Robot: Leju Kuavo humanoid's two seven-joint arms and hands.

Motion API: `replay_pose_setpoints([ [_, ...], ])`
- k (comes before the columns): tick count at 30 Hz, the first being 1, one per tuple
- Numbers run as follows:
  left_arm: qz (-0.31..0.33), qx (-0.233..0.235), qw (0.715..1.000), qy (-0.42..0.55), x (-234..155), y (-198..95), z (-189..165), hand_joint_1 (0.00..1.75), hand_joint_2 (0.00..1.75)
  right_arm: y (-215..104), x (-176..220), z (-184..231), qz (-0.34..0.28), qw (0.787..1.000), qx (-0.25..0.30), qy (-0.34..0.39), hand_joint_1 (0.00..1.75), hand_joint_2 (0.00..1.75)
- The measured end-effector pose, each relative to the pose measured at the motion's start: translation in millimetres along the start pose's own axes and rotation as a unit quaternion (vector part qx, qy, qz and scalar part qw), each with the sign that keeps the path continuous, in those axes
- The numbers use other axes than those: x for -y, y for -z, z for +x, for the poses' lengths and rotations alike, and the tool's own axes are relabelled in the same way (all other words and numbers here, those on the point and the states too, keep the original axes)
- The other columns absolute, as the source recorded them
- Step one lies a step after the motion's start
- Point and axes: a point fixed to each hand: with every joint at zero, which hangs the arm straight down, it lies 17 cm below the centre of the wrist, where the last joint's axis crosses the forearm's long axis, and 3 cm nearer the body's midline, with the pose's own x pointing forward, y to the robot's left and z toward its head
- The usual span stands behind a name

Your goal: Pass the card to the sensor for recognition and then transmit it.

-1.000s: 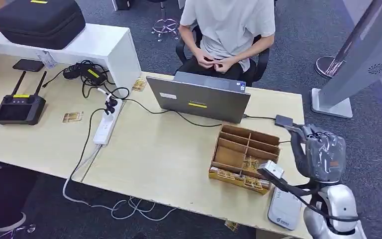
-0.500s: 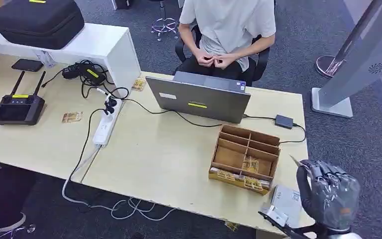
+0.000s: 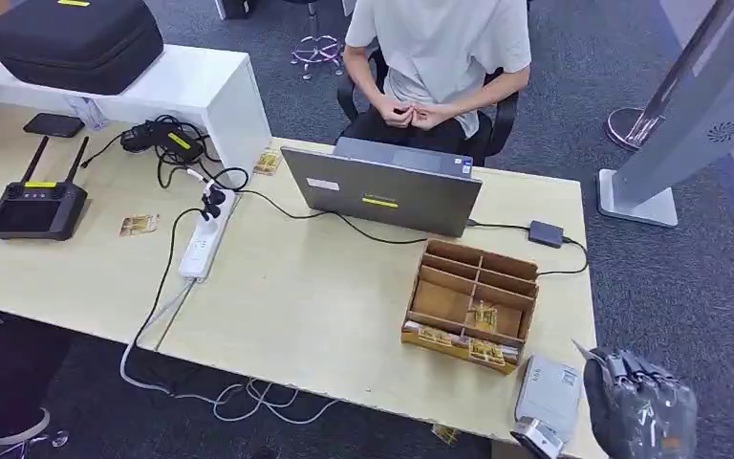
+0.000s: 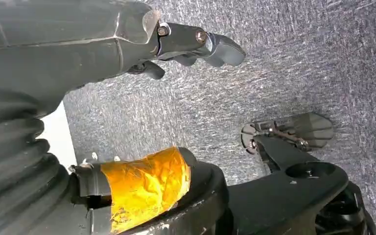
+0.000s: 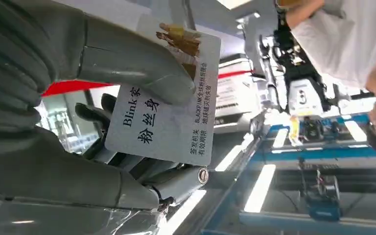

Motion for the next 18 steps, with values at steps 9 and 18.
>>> replay_pose_setpoints([
  [9, 0.000, 0.000, 1.000, 0.002, 1.0, 0.0, 0.5, 0.00, 1.75, -16.0, -22.6, -5.1, 0.031, 0.999, -0.019, 0.001, 1.75, 1.75],
  [18, 0.001, 0.000, 1.000, 0.002, 0.3, 0.0, 0.1, 0.00, 1.75, -26.1, -45.1, -2.8, 0.061, 0.998, -0.021, -0.005, 1.75, 1.75],
])
